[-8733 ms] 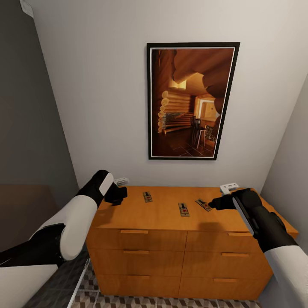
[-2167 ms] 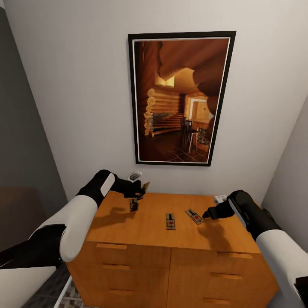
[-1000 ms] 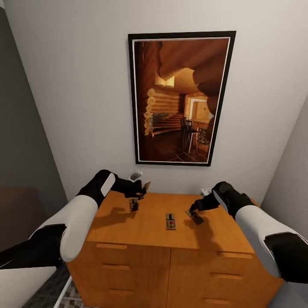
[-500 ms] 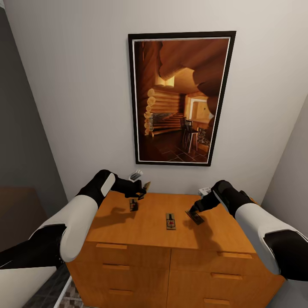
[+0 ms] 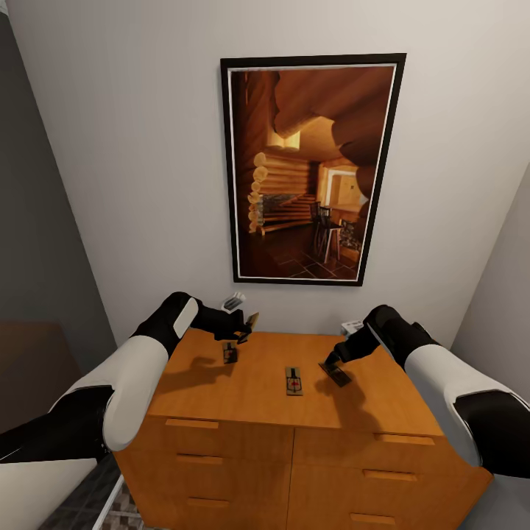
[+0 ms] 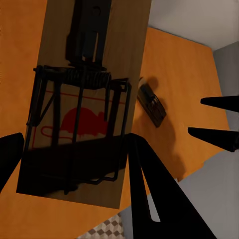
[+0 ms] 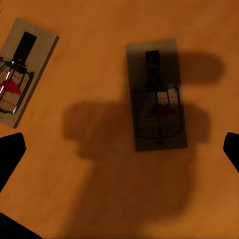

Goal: Take the four mousetraps from the cabinet in the bathroom and place them on the bathroom floor. Make sure all four end up on the same floor surface, and ensure that at least two of them are either under or directly next to the same bathroom sink.

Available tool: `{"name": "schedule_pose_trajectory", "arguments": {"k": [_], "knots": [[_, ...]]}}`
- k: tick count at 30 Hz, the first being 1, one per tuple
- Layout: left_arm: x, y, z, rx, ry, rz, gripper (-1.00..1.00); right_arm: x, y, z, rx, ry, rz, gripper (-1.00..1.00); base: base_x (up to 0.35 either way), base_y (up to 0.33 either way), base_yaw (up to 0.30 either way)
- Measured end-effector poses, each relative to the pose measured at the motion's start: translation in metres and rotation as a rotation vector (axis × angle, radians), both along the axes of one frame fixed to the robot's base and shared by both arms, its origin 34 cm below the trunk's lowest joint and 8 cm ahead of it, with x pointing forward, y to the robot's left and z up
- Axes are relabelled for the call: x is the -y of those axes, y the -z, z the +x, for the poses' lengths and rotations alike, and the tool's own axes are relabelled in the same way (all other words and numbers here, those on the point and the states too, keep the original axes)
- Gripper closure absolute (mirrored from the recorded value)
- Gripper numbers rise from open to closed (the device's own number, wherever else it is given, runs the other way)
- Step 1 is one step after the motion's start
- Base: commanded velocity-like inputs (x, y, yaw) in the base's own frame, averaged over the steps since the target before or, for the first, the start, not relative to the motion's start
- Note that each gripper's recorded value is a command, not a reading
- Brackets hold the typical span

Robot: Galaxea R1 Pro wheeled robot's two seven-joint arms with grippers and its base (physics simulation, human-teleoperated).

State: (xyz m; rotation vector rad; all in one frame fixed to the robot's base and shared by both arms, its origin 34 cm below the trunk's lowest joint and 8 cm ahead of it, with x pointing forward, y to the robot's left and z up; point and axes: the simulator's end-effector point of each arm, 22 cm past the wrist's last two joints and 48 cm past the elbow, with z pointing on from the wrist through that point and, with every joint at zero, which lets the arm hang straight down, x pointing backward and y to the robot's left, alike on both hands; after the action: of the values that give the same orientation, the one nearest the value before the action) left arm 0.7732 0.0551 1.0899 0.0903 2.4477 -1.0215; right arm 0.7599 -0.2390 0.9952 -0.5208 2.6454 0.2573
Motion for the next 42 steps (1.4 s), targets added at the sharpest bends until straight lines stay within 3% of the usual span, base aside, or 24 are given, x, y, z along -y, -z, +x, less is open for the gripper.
{"name": "schedule_pose_trajectory", "arguments": {"k": [15,28,42], "knots": [[0.001,0.0,0.0,0.0,0.001,-0.001,1.0,0.005,0.005,-0.003,-0.014,0.007,-0.017,-1.0,0.0,0.0,0.0],[0.001,0.0,0.0,0.0,0.002,0.0,1.0,0.033,0.012,-0.005,-0.02,-0.013,-0.167,-1.0,0.0,0.0,0.0],[0.001,0.0,0.0,0.0,0.002,0.0,1.0,0.037,0.013,-0.005,-0.019,-0.014,-0.186,-1.0,0.0,0.0,0.0]]}}
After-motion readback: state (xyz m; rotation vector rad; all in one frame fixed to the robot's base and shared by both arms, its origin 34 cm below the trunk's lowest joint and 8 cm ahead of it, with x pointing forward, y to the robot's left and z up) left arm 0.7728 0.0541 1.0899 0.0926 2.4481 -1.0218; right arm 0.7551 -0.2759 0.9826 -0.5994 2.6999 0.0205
